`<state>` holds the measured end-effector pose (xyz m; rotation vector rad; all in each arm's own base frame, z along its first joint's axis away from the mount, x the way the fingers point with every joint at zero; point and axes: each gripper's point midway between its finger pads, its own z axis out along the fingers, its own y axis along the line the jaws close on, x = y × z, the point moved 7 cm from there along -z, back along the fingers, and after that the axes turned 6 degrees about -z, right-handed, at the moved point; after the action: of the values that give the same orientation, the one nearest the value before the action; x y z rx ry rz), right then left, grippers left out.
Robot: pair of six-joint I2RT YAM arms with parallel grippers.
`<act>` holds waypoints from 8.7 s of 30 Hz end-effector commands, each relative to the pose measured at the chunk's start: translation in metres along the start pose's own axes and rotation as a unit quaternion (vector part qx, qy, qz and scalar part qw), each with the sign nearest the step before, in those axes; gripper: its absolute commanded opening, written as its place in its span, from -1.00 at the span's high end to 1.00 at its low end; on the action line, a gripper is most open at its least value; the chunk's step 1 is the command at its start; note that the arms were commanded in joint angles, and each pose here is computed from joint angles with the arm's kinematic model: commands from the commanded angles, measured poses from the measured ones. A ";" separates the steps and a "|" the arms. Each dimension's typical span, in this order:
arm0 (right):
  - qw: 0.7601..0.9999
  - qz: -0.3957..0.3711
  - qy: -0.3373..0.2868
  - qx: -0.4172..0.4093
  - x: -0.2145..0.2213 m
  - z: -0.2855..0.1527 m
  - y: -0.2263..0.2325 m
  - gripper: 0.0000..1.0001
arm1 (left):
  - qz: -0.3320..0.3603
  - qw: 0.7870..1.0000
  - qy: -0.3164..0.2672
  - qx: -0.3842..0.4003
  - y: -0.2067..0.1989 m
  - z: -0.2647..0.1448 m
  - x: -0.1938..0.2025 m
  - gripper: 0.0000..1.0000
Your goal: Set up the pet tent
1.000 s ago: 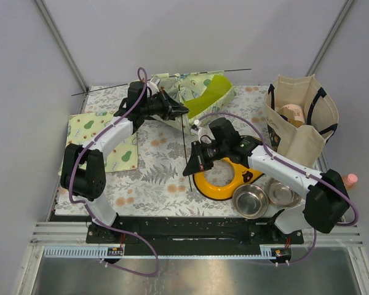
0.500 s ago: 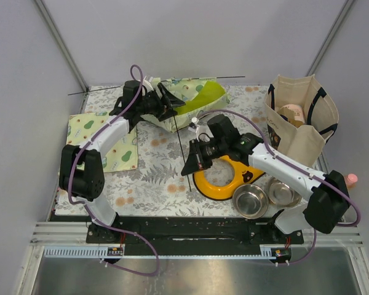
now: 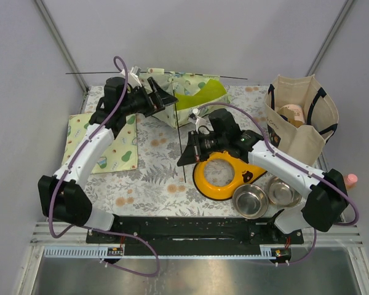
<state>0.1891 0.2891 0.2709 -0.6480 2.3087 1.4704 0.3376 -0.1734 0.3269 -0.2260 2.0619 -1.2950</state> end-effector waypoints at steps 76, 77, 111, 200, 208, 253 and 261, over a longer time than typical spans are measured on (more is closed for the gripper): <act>0.945 -0.043 -0.293 -0.141 -0.122 0.018 0.012 1.00 | 0.221 0.974 -0.050 -0.015 0.048 0.015 0.065 1.00; 0.941 -0.042 -0.308 -0.134 -0.125 0.019 0.009 1.00 | 0.223 0.974 -0.048 -0.018 0.048 0.013 0.066 1.00; 0.894 -0.059 -0.444 0.008 -0.226 -0.023 -0.029 1.00 | 0.252 0.964 -0.064 -0.049 0.054 -0.002 0.066 1.00; 0.953 -0.036 -0.292 0.075 -0.153 0.031 -0.056 1.00 | -0.014 0.992 -0.052 -0.113 0.070 0.028 0.027 1.00; 0.929 -0.063 -0.342 0.126 -0.182 0.009 -0.057 1.00 | 0.069 0.990 -0.056 -0.111 0.085 0.016 0.039 1.00; 0.818 -0.037 -0.551 0.161 -0.259 -0.074 -0.056 1.00 | 0.264 0.961 -0.063 -0.054 0.130 -0.003 0.085 1.00; 0.805 -0.029 -0.567 0.174 -0.263 -0.092 -0.056 1.00 | 0.282 0.954 -0.080 -0.060 0.132 -0.003 0.088 1.00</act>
<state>0.3658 0.3299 0.3004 -0.0422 1.9339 1.2260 0.3111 -0.1632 0.2123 0.2205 1.7243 -0.8564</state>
